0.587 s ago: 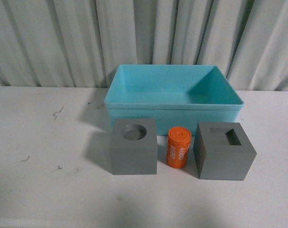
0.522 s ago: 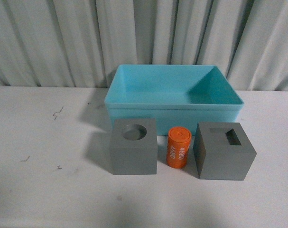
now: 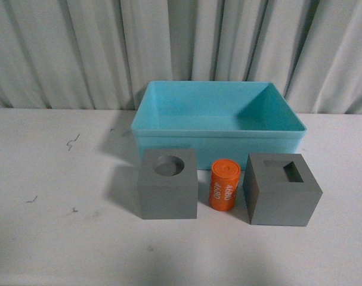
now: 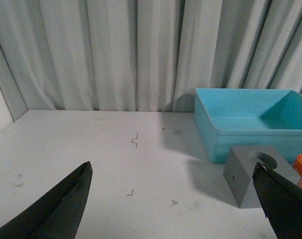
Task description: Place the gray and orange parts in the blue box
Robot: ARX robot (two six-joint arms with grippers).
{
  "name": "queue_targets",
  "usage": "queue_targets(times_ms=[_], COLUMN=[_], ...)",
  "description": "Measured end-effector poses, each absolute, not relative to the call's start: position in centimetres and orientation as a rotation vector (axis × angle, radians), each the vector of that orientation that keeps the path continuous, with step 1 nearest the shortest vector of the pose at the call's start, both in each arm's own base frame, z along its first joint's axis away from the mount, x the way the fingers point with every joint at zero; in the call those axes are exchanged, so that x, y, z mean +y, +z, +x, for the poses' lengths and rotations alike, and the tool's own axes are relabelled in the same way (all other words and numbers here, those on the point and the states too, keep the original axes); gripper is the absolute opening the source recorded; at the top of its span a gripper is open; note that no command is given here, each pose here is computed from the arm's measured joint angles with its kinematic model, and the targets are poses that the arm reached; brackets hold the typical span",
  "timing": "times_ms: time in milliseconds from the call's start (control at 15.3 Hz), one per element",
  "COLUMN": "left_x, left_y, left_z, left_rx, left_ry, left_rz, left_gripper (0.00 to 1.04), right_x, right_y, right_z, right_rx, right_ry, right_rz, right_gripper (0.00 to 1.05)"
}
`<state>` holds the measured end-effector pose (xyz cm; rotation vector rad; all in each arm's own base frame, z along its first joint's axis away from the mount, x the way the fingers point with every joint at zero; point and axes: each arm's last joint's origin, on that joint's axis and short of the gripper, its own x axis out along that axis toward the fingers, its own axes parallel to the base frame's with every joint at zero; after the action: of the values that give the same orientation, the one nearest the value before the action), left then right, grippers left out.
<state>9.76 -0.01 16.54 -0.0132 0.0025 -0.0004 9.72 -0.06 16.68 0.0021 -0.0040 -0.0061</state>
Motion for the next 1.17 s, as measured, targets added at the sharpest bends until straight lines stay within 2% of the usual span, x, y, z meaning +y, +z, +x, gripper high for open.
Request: queue_targets(times_ms=[1175], left_x=[-0.01], left_y=[16.54], left_z=[9.76], left_rx=[0.002], left_ry=[0.000], left_rz=[-0.013], left_gripper=[0.98], right_x=[-0.06], right_y=[16.68], right_z=[9.72], right_rx=[-0.004], right_ry=[-0.006], right_rz=[0.002], right_gripper=[0.98])
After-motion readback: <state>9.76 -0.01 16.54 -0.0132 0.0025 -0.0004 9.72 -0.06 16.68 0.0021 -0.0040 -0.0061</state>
